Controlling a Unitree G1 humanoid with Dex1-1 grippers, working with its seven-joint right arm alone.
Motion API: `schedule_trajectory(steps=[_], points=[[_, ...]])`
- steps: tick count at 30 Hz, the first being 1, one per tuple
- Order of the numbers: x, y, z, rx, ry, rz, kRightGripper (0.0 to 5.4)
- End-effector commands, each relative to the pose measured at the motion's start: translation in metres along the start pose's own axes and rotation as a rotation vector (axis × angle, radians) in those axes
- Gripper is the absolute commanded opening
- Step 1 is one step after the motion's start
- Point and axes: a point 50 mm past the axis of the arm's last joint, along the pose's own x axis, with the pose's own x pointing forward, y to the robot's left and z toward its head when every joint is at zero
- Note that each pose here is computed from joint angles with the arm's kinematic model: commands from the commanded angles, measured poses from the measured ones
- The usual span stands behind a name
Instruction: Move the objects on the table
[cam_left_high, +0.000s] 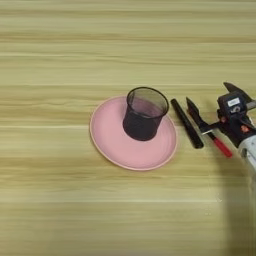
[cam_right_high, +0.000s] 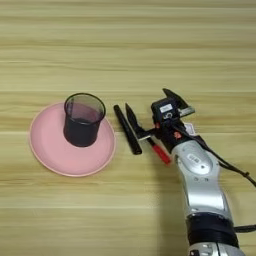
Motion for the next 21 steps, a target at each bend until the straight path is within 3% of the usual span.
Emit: schedule_trajectory(steps=[1, 8, 21], points=[[-0.007, -0.026, 0.016, -0.034, -0.068, -0.035, 5.38], [-0.032, -0.038, 0.0, 0.026, -0.026, -0.044, 5.38], [-0.058, -0.044, -0.014, 0.118, 0.05, -0.008, 5.38]])
